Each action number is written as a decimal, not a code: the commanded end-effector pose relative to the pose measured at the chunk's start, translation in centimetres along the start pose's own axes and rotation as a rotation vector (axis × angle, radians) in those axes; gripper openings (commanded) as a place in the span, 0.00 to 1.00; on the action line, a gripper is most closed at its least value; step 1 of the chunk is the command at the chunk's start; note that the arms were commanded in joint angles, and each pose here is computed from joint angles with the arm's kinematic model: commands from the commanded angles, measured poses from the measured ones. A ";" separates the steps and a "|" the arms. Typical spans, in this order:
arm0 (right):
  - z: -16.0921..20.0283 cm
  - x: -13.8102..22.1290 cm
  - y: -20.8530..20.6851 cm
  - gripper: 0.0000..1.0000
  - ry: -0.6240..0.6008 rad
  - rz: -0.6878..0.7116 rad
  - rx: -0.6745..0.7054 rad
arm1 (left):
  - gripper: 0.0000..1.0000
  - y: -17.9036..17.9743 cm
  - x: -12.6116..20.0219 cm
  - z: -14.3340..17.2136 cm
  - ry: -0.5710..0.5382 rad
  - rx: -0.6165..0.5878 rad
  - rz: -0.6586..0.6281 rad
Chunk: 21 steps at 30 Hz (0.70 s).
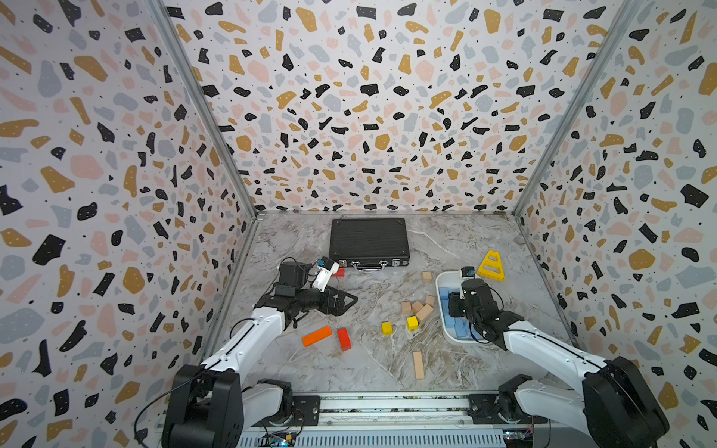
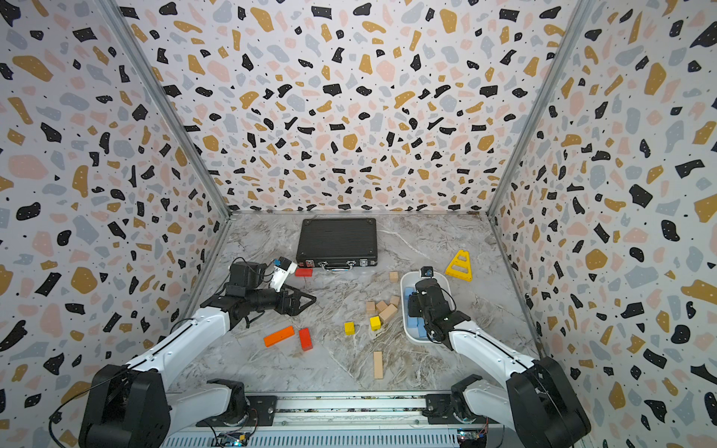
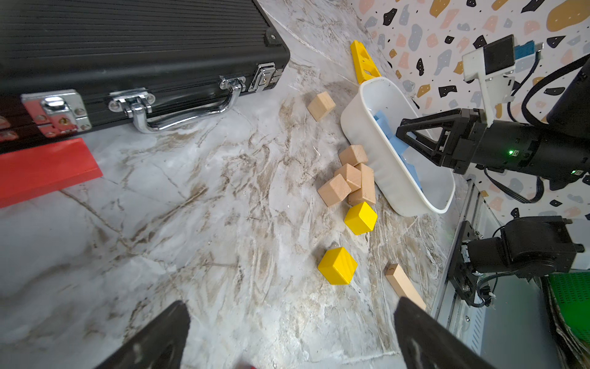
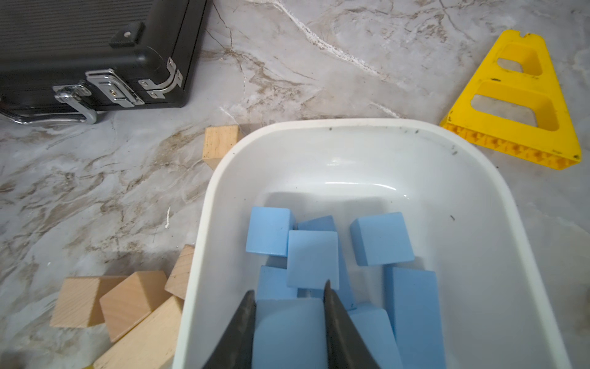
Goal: Pick out the blue building blocks
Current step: Place the building block in the storage box.
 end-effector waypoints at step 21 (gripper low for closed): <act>-0.7 -0.2 1.0 0.50 -0.033 -0.062 -0.006 | 1.00 0.4 0.4 -0.1 0.019 -0.066 -0.060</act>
Point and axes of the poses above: each gripper's point midway between its finger pads, its own x axis back along the fingers, its own y axis along the line the jaws close on, z = x × y, the point moved 3 cm from there along x, back along the fingers, and after that the axes turned 8 degrees about -x, right-handed, at the moved point
